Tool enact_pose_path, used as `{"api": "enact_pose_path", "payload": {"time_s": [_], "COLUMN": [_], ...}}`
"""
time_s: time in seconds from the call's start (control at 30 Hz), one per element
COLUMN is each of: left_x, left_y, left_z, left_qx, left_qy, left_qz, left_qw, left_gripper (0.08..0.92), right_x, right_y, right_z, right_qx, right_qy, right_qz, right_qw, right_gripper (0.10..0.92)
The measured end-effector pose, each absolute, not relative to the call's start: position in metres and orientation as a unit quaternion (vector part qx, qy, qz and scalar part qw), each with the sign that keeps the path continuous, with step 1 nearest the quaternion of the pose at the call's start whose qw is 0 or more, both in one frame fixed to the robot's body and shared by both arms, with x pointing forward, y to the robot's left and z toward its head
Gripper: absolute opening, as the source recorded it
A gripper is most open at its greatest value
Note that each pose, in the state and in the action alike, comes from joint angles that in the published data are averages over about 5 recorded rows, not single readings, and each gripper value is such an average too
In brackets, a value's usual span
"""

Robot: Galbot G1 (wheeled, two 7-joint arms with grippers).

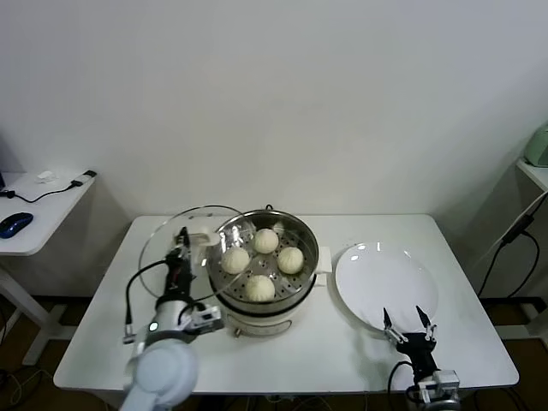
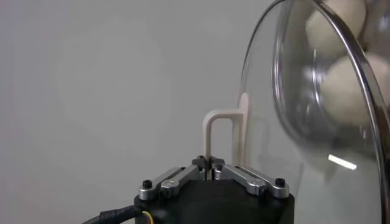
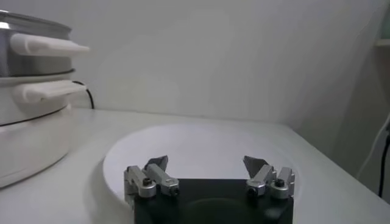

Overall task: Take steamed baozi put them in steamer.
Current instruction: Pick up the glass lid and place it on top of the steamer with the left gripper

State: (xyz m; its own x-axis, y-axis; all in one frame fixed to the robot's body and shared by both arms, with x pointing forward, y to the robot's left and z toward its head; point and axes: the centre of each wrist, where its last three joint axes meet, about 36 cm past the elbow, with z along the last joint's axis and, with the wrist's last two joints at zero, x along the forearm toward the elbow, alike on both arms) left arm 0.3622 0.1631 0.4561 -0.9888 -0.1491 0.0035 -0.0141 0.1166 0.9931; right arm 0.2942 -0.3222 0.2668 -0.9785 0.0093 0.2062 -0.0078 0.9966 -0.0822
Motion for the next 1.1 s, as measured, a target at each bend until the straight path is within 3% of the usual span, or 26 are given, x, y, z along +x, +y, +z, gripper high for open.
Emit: {"api": "enact_pose_path", "payload": {"time_s": [0.53,1.1], "left_x": [0.374,0.385], "left_y": [0.054,0.034], "left_z": [0.455,0.426], "left_qx": [0.026,0.023], "left_qy": [-0.755,-0.730], "left_qz": [-0.655,-0.682], "left_qw": [0.028,0.045], "left_gripper": [0.131,0.131], "right_x": [0.285,0.287], "right_y": [-0.335,-0.337], "right_z": [0.257,0.257], "right_qx": [-0.017,-0.032], "right_qy": [-0.994,-0.995], "right_qz": [0.038,0.036], "right_qw": [0.100,0.087], "right_gripper": [0.823,0.823]}}
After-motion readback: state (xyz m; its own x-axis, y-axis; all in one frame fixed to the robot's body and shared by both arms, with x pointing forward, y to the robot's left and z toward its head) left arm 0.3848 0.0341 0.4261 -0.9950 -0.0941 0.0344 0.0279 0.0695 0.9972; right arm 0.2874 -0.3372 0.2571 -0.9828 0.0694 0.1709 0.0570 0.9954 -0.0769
